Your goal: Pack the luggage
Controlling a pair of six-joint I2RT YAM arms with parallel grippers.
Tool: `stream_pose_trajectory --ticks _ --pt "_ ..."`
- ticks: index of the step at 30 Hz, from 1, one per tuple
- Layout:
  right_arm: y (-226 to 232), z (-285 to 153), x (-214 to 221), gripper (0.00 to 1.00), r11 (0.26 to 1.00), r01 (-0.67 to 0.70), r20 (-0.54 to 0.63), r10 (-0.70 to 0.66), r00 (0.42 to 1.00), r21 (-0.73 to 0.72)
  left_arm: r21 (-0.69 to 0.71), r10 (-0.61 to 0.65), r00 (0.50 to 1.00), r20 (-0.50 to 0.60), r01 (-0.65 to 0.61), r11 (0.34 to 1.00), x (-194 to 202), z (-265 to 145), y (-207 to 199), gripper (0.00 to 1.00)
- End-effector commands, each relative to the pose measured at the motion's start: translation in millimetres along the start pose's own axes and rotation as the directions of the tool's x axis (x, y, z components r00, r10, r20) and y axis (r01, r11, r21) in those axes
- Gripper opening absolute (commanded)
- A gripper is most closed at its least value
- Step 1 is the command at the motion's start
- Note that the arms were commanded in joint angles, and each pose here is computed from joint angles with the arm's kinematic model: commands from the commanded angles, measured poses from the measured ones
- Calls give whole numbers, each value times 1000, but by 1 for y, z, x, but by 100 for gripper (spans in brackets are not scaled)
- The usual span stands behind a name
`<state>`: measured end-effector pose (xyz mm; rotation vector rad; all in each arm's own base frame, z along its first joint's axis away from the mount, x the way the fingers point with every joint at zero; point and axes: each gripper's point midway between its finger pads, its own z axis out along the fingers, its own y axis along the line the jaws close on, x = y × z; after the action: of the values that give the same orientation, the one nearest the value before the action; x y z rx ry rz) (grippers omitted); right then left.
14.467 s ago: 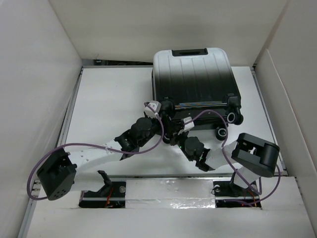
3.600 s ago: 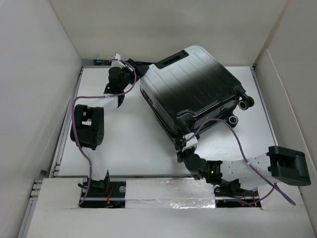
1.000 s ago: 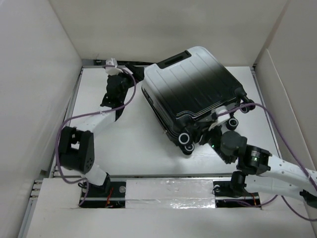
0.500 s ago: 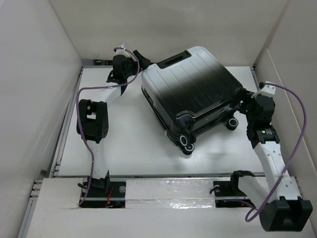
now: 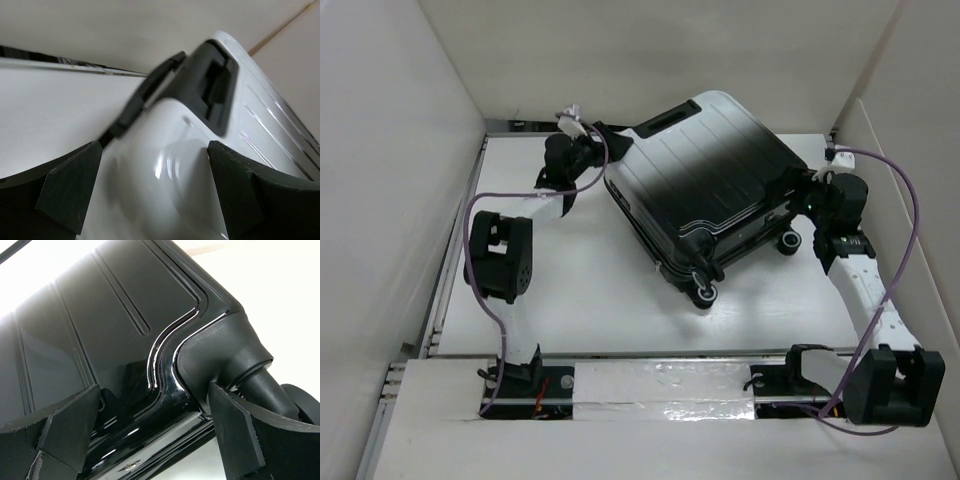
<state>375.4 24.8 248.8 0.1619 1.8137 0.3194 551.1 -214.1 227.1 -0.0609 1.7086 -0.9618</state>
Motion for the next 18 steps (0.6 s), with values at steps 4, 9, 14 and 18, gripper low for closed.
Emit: stream_pose_trajectory --ticks 4,9,14,18 --pt "50 31 -18 89 967 19 -9 -22 1000 -252 174 -42 998 -45 49 984 69 -56 -63 85" --pt "53 45 -41 90 967 40 20 -36 999 -253 172 -38 997 -70 50 984 108 -93 -80 85" --pt "37 58 -65 92 971 22 51 -10 999 -237 210 16 998 -53 -4 978 119 -123 -110 85" --pt "30 69 -83 95 974 38 43 -30 999 -224 105 88 993 80 -96 990 91 -146 -124 86"
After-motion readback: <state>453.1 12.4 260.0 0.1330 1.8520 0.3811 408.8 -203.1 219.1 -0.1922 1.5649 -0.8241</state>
